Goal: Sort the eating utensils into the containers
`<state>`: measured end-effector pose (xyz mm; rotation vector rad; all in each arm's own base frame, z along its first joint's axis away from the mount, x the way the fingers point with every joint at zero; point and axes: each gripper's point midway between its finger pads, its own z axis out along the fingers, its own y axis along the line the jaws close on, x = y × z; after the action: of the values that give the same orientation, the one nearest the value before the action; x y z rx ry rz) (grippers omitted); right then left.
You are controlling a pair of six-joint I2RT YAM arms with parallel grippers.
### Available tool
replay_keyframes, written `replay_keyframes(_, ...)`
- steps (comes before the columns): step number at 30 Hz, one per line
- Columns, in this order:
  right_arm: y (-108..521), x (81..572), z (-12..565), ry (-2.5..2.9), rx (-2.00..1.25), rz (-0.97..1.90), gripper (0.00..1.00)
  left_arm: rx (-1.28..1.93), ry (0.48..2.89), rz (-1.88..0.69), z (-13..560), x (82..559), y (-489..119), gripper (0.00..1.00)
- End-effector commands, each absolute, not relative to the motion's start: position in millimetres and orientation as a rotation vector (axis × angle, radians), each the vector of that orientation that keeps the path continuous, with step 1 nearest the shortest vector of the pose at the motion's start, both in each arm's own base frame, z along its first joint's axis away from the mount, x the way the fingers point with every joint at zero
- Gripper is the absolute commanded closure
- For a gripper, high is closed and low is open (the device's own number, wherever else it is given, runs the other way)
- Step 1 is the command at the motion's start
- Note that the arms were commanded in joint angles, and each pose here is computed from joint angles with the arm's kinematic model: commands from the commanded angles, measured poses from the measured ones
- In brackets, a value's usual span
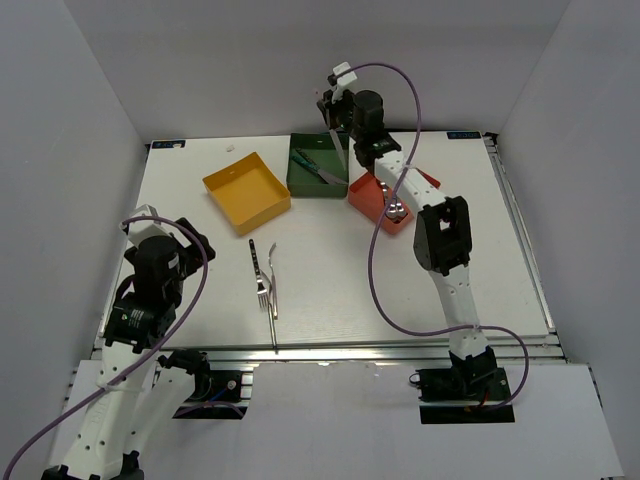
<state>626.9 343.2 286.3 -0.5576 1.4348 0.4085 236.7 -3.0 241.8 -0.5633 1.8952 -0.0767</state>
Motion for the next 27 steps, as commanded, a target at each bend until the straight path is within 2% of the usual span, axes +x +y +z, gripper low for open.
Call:
replay_keyframes(1, 356, 624, 318, 1.292, -0.560, 0.438, 1.00, -0.548, 1.886, -0.089, 245, 236, -5, 0.02)
replay_keyframes(15, 368, 637, 255, 1.350, -0.629, 0.432, 0.98, -0.540, 1.874, -0.101, 248, 234, -6, 0.02)
replay_keyframes(16, 367, 637, 251, 1.361, -0.628, 0.432, 0.87, -0.540, 1.874, -0.101, 248, 234, -5, 0.02)
replay_keyframes(17, 366, 636, 250, 1.362, -0.628, 0.429, 0.66, -0.539, 1.869, -0.105, 249, 234, -6, 0.02)
replay_keyframes(18, 368, 635, 250, 1.362, -0.626, 0.426, 0.60, -0.540, 1.867, -0.105, 250, 234, -5, 0.02)
replay_keyframes(21, 367, 637, 252, 1.365, -0.620, 0.409, 0.48, -0.541, 1.862, -0.105, 251, 233, -5, 0.02)
replay_keyframes(23, 367, 636, 258, 1.362, -0.614, 0.399, 0.35, -0.543, 1.863, -0.104, 250, 233, -5, 0.02)
replay_keyframes(27, 368, 628, 267, 1.361, -0.626, 0.394, 0.33, -0.544, 1.855, -0.106, 252, 232, -4, 0.02)
